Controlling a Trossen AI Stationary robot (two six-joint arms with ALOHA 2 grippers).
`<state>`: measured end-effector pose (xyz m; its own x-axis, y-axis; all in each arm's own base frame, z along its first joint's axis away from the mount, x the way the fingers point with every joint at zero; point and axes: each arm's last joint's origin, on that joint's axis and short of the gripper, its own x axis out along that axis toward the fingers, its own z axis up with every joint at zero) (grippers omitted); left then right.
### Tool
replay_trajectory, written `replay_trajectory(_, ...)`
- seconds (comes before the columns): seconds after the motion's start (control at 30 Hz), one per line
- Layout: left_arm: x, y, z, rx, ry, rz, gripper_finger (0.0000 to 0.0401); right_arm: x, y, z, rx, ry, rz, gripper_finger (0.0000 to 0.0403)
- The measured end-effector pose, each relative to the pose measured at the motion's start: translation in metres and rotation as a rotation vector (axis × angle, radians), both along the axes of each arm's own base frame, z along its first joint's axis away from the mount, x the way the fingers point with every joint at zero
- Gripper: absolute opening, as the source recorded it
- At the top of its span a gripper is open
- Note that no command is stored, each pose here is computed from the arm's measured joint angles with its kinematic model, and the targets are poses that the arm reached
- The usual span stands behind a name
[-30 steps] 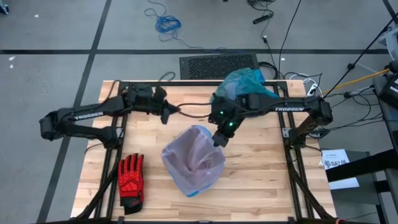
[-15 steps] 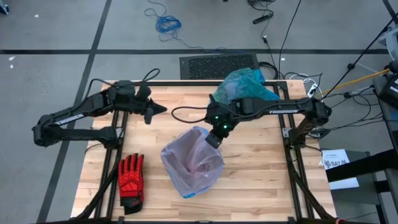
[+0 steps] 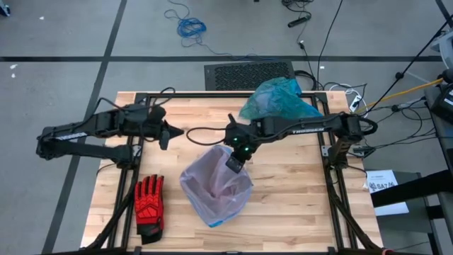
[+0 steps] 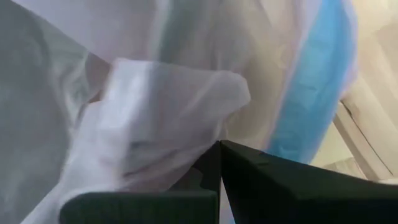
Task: Place trash/remove bag and relplace
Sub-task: Put the pink trash bag into the trash bin
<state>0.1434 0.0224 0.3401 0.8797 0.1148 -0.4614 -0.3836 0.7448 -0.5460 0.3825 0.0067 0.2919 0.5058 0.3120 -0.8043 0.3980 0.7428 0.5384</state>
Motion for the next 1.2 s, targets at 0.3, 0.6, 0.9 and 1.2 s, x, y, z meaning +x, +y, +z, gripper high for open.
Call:
replay_trajectory(0.3,0.002,-0.026,0.000,-0.110,-0.008,-0.112,0.0000,0.008,-0.003,-0.018,0.004,0.042,0.052,0.0000)
replay_trajectory(0.6,-0.008,-0.076,0.000,-0.356,0.057,-0.413,0.0000,-0.038,-0.029,0.025,-0.076,0.063,0.039,0.0000)
replay_trajectory(0.9,0.011,-0.113,-0.030,-0.308,0.311,-0.439,0.0000,-0.054,-0.039,0.042,-0.092,0.030,0.028,0.0000)
replay_trajectory(1.2,0.030,-0.098,-0.044,-0.154,0.323,-0.130,0.0000,-0.056,-0.038,0.043,-0.069,0.043,0.011,0.0000)
